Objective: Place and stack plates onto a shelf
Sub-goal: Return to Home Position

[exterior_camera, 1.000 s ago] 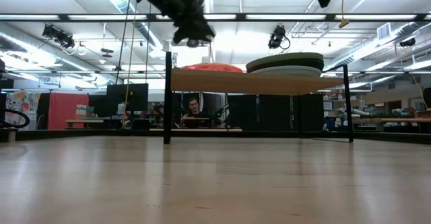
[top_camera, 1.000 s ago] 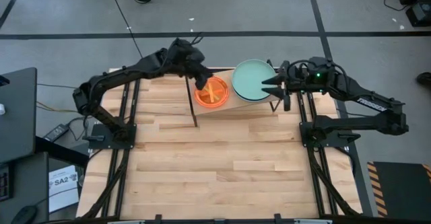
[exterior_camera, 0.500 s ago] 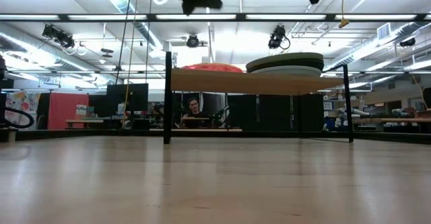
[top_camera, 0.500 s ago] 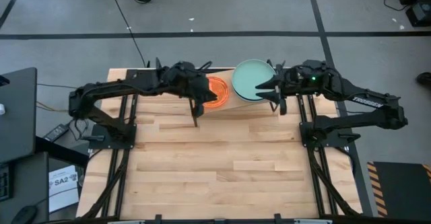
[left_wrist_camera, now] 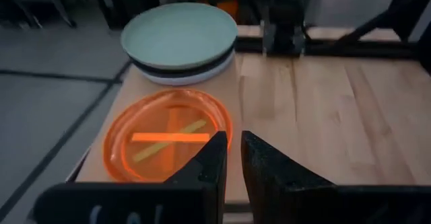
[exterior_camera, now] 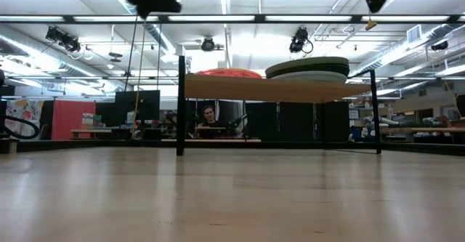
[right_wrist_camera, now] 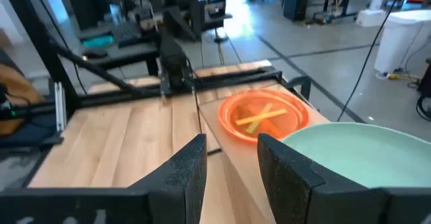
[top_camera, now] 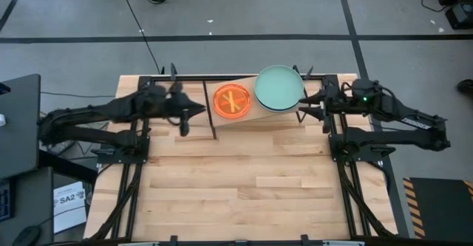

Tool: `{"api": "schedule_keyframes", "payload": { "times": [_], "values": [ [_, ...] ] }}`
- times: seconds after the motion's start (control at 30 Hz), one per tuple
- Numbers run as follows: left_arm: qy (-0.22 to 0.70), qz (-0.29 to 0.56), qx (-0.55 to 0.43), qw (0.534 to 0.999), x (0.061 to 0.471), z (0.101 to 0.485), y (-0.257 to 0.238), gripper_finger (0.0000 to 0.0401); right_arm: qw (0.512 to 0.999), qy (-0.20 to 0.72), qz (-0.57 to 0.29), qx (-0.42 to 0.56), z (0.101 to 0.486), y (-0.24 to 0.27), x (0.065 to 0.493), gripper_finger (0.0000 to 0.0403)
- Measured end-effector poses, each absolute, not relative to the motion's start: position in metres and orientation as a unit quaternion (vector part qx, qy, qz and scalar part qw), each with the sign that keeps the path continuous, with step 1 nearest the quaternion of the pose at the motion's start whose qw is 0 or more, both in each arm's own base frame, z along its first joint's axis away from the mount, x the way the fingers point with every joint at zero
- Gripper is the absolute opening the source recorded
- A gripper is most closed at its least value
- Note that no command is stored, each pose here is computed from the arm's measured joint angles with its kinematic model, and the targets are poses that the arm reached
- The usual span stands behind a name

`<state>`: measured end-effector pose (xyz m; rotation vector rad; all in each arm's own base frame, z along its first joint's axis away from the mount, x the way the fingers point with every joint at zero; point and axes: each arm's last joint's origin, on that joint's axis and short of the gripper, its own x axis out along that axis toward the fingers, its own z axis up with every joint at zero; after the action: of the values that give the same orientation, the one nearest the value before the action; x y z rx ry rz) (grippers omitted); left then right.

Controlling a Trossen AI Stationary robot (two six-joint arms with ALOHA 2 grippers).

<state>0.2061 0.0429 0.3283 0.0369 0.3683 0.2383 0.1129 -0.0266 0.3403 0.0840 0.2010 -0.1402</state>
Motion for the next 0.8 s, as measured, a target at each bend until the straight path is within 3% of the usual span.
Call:
{"api": "schedule_keyframes", "payload": {
  "times": [0.4, 0.8],
  "values": [
    [0.115, 0.133, -0.03, 0.984, 0.13, 0.259, 0.029, 0.005, 0.995, 0.031, -0.07, 0.06, 0.301, -0.017, 0.079, 0.0139],
    [0.018, 0.133, -0.051, 0.99, 0.105, 0.205, 0.024, 0.005, 0.995, -0.033, -0.067, 0.064, 0.275, -0.012, 0.06, 0.0139]
  ]
}}
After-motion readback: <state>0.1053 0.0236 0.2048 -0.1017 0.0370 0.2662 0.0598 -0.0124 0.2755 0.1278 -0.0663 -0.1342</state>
